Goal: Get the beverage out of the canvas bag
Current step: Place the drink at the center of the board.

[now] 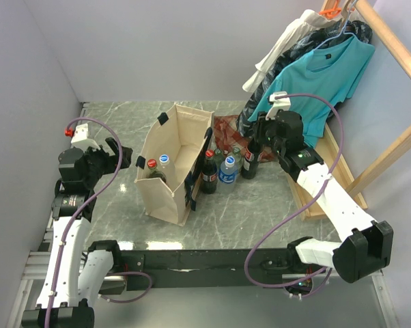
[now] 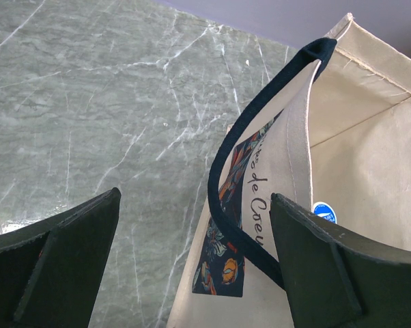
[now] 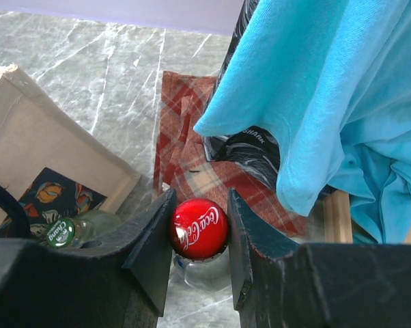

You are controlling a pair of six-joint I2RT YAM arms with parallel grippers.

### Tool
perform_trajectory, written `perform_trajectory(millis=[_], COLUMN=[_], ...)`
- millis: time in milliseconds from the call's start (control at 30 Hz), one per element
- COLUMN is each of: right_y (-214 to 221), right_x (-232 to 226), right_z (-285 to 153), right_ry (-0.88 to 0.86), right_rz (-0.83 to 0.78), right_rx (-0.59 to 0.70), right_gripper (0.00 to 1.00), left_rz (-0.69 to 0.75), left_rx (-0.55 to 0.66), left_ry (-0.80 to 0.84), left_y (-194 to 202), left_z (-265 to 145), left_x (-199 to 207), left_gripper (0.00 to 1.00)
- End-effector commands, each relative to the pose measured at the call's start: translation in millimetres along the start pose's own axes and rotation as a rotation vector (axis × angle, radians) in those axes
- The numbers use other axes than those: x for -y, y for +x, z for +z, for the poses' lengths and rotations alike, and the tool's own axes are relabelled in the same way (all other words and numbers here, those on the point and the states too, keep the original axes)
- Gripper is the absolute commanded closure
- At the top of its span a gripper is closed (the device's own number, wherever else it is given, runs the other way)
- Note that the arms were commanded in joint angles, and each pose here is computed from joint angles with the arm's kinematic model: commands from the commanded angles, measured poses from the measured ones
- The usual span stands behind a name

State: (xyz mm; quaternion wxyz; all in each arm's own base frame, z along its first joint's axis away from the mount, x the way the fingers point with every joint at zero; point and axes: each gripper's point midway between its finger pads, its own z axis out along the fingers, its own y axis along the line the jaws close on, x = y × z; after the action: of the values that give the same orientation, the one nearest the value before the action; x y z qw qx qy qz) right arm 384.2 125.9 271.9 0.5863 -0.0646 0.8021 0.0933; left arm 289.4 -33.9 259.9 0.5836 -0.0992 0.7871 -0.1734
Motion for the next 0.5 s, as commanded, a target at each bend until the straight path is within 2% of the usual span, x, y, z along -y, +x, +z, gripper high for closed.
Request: perform_trajectory(millis=[0,300,433,467], right_y=[-73,-76,-73,-73], right_x=[-17,-16,-15,-15], right_z=[-24,-31,-34,-34], right_ry=[-0.08,-0.081,-0.072,-0.072], right_rz=[0.086,0.087,0.085,0.083], right_rx=[0.242,0.254,0.24,0.24], right_gripper=[0.77,0.74,0.6,0.6], left_rz=[0.017,0.017,0.017,0.017], left_rx=[0.026,0.027,0.022,0.025], left_ry=[0.012,0.019,0.022,0.023], left_y=[-8,-8,-7,-8], left_z=[-3,-2,-2,-3], left_x=[3,4,5,5], left_gripper=[0.04,0.04,0.04,0.04])
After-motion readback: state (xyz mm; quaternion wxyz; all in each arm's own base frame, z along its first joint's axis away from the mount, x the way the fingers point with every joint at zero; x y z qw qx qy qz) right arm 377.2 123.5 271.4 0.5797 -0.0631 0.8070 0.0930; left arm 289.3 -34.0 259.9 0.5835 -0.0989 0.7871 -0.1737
